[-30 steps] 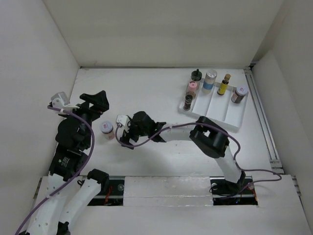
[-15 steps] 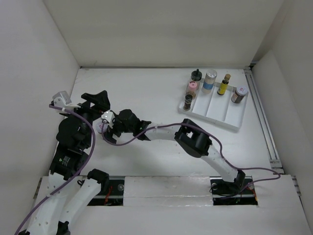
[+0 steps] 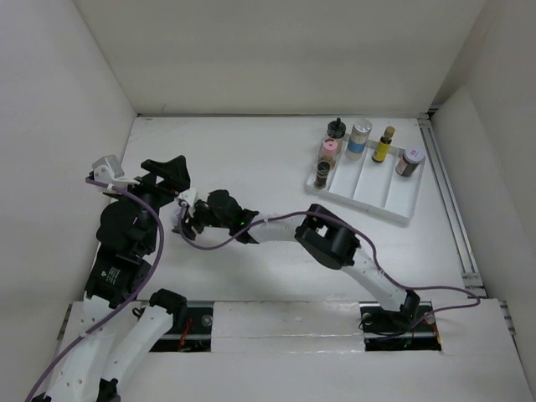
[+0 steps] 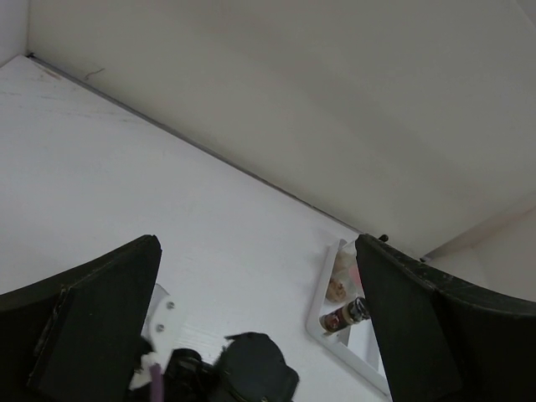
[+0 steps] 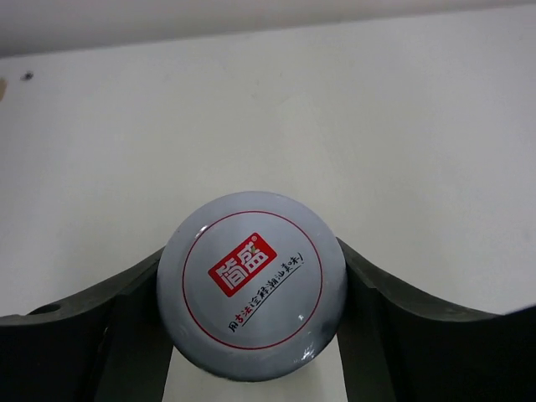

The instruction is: Organize the condiment bottles

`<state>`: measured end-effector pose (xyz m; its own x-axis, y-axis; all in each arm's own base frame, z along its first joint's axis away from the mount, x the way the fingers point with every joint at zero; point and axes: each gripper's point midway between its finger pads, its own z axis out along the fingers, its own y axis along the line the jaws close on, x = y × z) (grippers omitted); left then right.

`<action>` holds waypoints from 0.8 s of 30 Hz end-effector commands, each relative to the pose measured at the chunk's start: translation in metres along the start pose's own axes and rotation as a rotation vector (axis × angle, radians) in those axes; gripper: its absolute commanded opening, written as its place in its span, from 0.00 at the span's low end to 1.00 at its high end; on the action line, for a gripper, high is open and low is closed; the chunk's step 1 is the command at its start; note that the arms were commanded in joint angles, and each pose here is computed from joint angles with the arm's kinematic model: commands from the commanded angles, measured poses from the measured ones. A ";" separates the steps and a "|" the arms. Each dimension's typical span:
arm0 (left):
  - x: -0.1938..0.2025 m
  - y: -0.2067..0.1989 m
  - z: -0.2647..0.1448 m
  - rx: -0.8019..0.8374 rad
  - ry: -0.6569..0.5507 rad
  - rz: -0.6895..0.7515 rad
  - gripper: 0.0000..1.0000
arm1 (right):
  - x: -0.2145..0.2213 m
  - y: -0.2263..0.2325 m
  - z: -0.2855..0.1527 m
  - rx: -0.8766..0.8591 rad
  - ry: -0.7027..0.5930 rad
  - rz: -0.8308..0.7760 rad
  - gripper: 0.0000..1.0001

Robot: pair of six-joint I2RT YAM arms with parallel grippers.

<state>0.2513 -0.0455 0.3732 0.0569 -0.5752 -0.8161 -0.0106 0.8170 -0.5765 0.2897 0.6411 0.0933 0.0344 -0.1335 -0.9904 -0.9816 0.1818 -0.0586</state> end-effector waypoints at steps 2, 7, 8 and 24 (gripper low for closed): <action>-0.004 -0.004 0.000 0.022 -0.025 -0.001 1.00 | -0.181 -0.033 -0.101 0.069 -0.415 -0.020 0.44; 0.000 -0.006 0.002 0.034 -0.005 0.004 1.00 | -0.232 -0.101 -0.242 0.310 -0.495 -0.049 0.43; 0.000 -0.006 0.002 0.034 -0.005 0.004 1.00 | -0.221 -0.114 -0.263 0.366 -0.442 -0.035 0.41; 0.018 -0.009 0.013 0.041 0.057 0.024 1.00 | -0.052 -0.248 -0.643 1.600 -0.150 0.218 0.36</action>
<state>0.2643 -0.0579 0.3555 -0.0148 -0.5559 -0.8311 -0.0107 0.8312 -0.5558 0.4013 0.0063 0.2057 -0.0921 0.0474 -0.9946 0.1164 0.9925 0.0365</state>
